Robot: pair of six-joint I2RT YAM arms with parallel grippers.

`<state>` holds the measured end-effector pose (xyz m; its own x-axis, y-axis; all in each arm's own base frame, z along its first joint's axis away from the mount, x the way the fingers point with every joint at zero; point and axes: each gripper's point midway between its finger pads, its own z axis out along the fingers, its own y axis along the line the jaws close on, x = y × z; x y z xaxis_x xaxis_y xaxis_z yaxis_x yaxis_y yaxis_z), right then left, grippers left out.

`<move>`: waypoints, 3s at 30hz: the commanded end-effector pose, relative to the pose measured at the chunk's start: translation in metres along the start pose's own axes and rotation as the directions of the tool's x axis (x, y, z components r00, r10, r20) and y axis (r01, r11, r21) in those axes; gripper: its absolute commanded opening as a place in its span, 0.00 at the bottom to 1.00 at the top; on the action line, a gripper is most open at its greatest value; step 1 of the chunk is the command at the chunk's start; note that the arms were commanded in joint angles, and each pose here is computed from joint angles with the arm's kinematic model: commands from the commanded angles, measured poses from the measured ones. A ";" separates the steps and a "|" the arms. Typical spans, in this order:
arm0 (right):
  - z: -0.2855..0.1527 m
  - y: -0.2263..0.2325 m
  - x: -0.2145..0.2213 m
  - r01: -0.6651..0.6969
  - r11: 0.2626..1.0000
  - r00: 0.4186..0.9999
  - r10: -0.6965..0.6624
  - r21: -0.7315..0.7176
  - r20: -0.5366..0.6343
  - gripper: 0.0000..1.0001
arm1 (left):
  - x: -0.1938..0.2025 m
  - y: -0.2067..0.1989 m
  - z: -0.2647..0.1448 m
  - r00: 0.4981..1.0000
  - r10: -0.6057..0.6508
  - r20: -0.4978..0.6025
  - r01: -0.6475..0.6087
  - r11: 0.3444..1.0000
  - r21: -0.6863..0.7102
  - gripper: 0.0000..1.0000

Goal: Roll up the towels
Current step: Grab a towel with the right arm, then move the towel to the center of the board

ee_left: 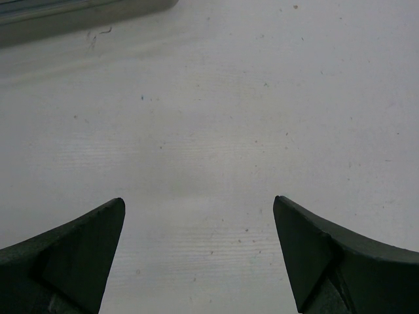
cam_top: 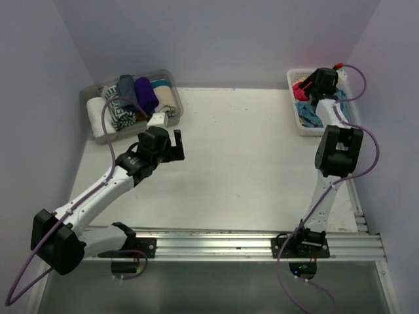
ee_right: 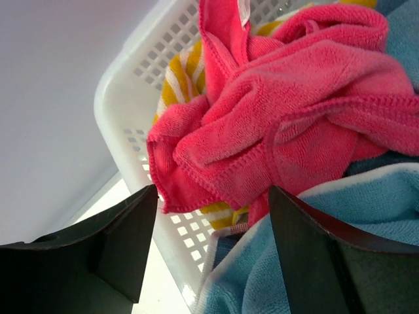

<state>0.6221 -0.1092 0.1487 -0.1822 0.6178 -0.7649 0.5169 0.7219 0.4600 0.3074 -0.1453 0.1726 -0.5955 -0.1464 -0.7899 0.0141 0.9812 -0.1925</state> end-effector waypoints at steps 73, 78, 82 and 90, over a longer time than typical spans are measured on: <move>-0.443 0.175 0.140 0.296 0.513 0.878 -0.478 -0.806 0.018 0.00 | -0.051 0.036 -0.005 0.995 -0.100 -0.016 0.099 0.994 -0.044 1.00; -0.350 0.062 0.193 0.478 0.768 0.766 -0.602 -0.427 -0.225 0.26 | -0.038 0.035 0.006 0.995 -0.067 -0.078 0.064 0.997 -0.049 1.00; -0.324 0.016 0.184 0.482 0.814 0.743 -0.576 -0.323 -0.342 0.30 | -0.014 0.019 0.019 0.987 -0.002 -0.162 -0.004 0.999 -0.037 1.00; -0.337 -0.008 0.178 0.470 0.834 0.777 -0.546 -0.289 -0.312 0.60 | 0.011 -0.042 0.050 0.967 0.051 -0.251 -0.031 0.996 0.083 0.91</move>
<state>0.3138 0.1056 0.1586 -0.7021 0.1590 -0.6941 0.0758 0.9859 0.1492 0.3186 -0.1753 0.1291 -0.7982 -0.0300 -0.6016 0.0817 0.9841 -0.1575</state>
